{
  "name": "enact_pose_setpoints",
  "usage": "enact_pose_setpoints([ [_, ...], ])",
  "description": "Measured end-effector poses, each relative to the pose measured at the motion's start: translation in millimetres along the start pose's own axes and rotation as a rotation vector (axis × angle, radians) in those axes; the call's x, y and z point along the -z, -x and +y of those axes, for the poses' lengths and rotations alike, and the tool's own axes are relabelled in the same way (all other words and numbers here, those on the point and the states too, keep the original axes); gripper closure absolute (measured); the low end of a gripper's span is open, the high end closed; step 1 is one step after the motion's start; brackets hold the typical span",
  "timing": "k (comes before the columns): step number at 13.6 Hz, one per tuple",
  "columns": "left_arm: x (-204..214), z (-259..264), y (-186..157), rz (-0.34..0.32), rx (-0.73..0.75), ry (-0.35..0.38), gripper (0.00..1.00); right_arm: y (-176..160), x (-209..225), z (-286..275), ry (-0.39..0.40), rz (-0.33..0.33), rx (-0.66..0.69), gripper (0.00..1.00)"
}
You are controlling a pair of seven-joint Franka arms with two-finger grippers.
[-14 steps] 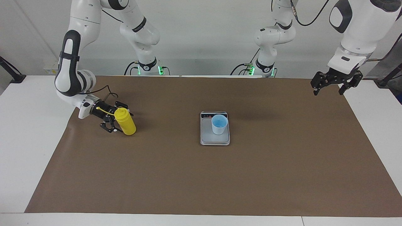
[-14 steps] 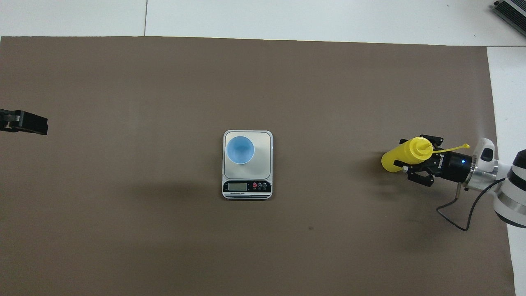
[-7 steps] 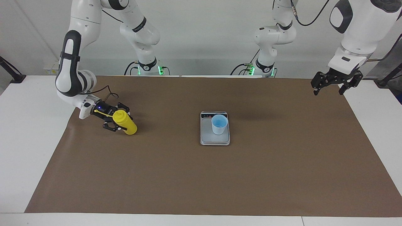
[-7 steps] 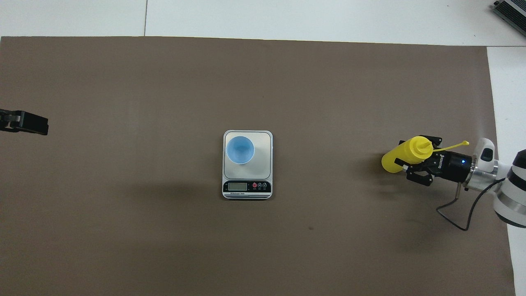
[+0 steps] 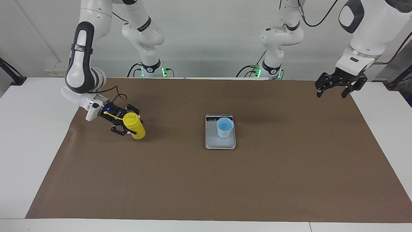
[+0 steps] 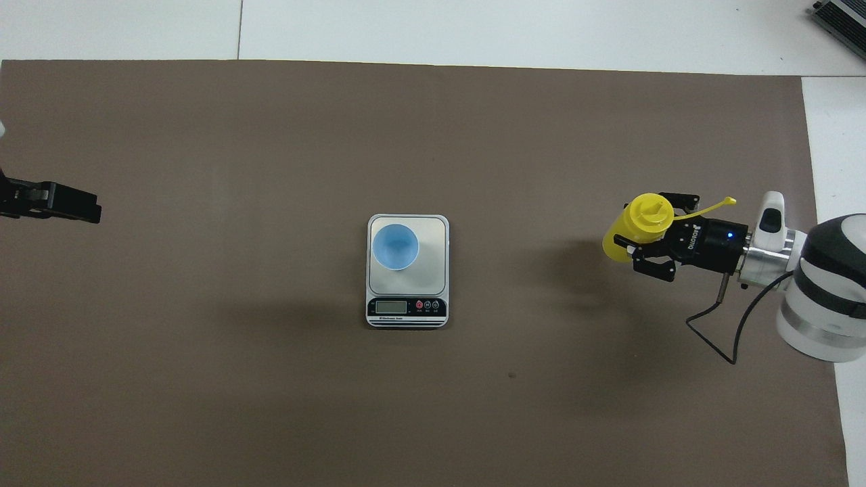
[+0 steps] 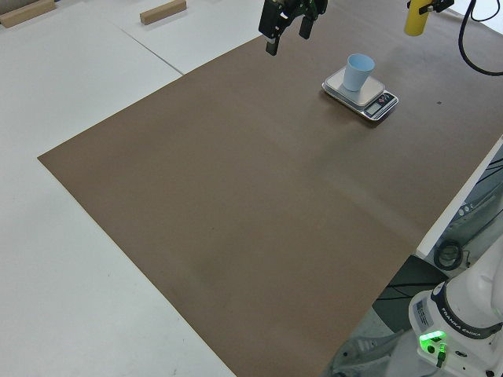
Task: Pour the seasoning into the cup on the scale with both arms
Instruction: 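Lift the yellow bottle upright with the right gripper, then move the yellow bottle over the blue cup with the right gripper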
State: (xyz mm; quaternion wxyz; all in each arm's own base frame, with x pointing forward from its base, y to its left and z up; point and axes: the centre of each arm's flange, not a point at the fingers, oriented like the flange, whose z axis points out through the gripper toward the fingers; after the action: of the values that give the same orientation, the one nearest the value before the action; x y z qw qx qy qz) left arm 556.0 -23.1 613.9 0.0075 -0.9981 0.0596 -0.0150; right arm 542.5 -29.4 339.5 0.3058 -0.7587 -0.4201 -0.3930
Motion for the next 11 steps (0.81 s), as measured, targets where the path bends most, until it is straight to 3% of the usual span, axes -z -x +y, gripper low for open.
enact_pose_setpoints([
  [6, 0, -7, 4, -0.014, 0.013, 0.001, 0.0, -61, -97, -53, 0.148, -0.185, 0.063, 0.49],
  [11, 0, -8, 4, -0.016, 0.014, 0.001, 0.0, -96, -153, -102, 0.211, -0.228, 0.068, 0.48],
])
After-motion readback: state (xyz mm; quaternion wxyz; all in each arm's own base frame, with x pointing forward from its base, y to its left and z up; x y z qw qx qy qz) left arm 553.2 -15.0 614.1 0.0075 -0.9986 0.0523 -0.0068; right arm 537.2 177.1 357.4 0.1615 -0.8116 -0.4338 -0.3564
